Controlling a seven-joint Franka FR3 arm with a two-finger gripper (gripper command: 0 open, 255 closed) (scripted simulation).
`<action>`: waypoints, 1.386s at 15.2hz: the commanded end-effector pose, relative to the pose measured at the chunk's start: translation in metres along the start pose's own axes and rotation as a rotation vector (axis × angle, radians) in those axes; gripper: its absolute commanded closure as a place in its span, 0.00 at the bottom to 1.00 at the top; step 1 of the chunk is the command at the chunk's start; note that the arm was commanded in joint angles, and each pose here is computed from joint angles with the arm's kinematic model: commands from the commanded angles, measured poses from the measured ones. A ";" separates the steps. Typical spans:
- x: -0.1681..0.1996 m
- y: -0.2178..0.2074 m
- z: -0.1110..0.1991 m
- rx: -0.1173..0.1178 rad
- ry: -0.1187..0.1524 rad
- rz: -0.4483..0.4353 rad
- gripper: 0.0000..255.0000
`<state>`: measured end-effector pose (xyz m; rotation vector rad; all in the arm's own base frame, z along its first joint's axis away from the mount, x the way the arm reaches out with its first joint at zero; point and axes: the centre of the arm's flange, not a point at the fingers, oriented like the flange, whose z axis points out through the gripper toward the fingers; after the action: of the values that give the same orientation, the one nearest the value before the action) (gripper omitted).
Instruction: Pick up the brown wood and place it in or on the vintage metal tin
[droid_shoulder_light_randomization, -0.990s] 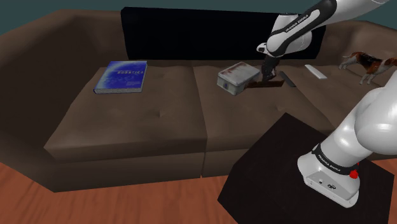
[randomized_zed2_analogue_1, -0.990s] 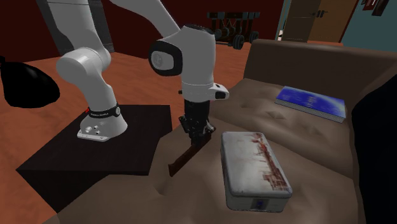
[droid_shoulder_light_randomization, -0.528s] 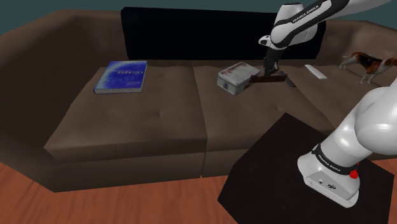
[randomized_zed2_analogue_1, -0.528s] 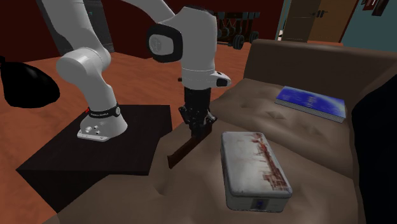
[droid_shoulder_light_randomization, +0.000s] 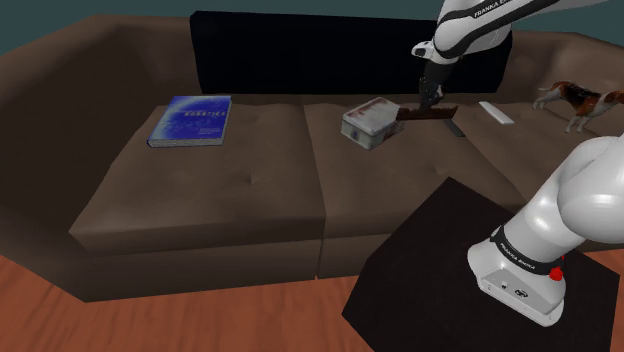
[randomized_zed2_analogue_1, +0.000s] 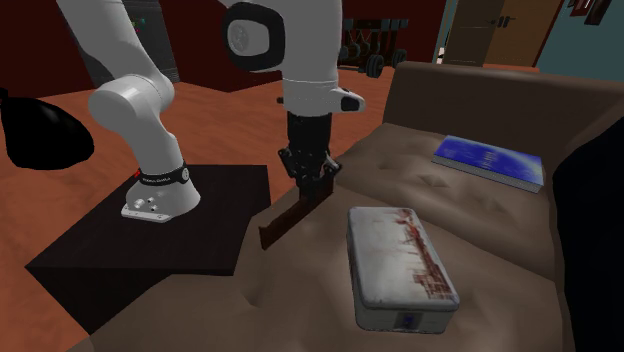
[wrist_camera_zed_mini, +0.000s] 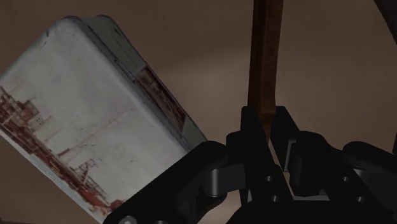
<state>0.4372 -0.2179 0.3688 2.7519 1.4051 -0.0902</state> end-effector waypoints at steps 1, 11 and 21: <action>-0.001 0.000 -0.010 0.000 0.000 0.000 1.00; 0.053 0.089 -0.034 0.000 0.000 0.000 1.00; 0.099 0.163 -0.032 0.000 0.000 0.000 1.00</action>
<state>0.6269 -0.2308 0.3998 2.7522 1.4052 -0.0915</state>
